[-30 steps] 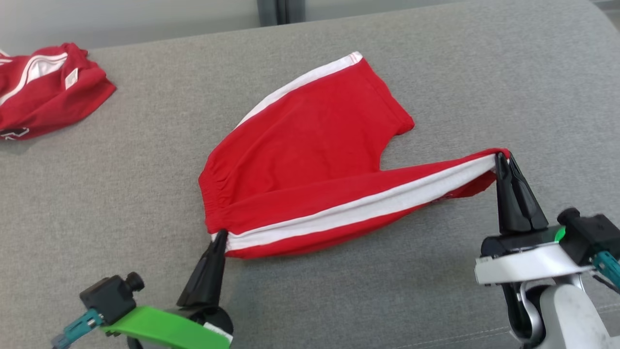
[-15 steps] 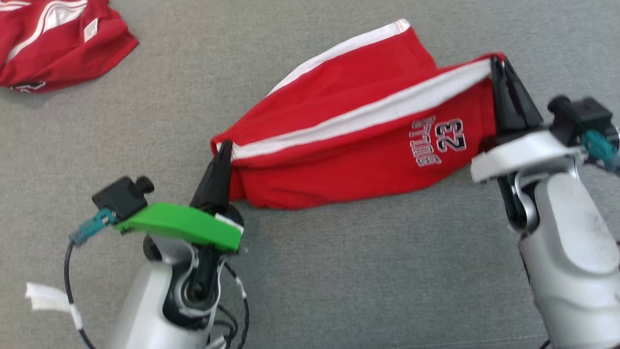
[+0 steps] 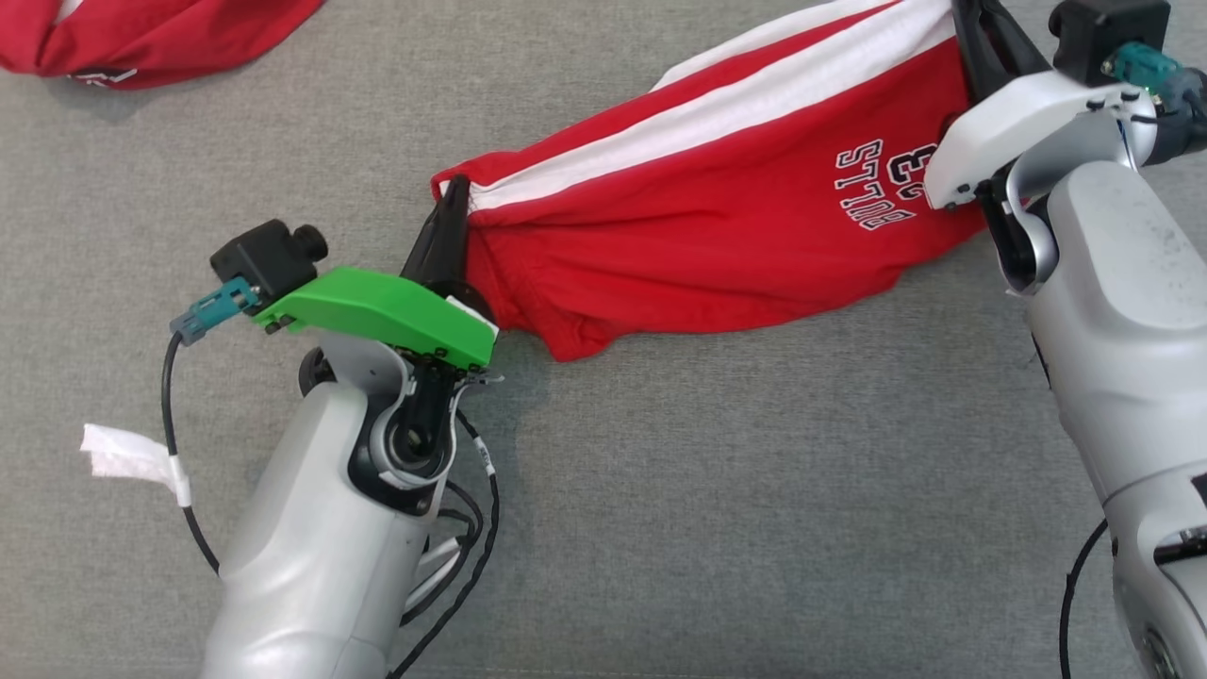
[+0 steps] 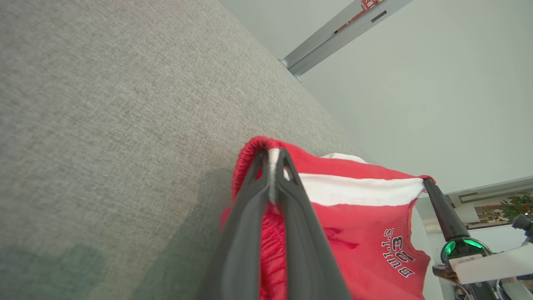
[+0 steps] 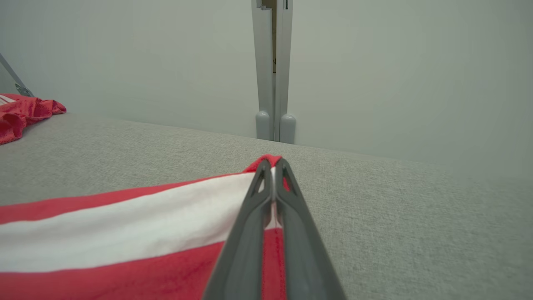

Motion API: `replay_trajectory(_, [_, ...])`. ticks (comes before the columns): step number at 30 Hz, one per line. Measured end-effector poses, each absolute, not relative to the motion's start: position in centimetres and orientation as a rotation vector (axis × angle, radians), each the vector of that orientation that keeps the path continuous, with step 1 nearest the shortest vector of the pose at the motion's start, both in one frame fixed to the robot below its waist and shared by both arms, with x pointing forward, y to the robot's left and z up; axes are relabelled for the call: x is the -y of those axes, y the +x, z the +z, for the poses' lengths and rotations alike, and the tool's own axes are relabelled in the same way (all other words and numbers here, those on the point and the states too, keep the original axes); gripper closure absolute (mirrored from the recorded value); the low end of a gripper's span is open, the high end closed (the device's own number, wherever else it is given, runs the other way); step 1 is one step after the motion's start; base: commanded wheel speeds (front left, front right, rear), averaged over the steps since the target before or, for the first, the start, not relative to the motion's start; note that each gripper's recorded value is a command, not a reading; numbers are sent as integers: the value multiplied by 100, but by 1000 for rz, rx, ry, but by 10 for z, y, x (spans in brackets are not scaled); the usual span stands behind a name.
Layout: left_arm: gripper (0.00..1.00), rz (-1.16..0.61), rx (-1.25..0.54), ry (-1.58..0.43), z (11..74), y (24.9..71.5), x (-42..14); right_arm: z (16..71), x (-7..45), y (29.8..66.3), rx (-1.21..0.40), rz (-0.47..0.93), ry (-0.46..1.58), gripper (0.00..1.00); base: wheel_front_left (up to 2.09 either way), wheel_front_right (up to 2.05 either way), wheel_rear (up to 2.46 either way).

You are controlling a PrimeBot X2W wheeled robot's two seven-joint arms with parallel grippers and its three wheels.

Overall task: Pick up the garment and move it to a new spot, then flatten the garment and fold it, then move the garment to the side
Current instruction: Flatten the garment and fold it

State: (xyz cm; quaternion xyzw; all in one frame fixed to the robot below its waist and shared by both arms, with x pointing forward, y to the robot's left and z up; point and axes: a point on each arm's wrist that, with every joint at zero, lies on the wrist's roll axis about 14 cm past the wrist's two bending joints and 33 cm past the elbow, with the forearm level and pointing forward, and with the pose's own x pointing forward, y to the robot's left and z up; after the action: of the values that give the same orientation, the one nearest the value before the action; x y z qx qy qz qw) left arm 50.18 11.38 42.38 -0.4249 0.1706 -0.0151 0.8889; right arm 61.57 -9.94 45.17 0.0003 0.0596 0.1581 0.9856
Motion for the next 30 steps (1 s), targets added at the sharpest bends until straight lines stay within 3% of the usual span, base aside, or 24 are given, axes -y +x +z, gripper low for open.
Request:
replay_trajectory(5, [100,-28,-351,-854,418,504,-116,435,90,628,-176,330,-6,100,0,0,0])
replay_trajectory(6, [100,-27,-350,-850,417,504,-116,434,88,630,-182,332,-9,87,0,0,0])
replay_trajectory(7, [94,-31,-343,-835,417,504,-115,432,87,631,-186,333,-11,51,0,0,0])
replay_trajectory(8, [70,-50,-318,-795,421,505,-114,431,85,632,-190,339,-15,0,0,0,0])
replay_trajectory(9, [43,-59,-299,-767,424,506,-113,431,83,632,-191,345,-18,0,0,0,0])
replay_trajectory(10, [0,-62,-282,-738,426,506,-115,431,81,633,-189,352,-23,0,0,0,0])
replay_trajectory(23, [0,-39,-169,-513,436,470,-150,449,92,629,-177,356,-82,0,0,0,0])
replay_trajectory(30, [0,32,-139,-421,443,438,-180,433,104,605,-359,353,-112,0,0,0,0])
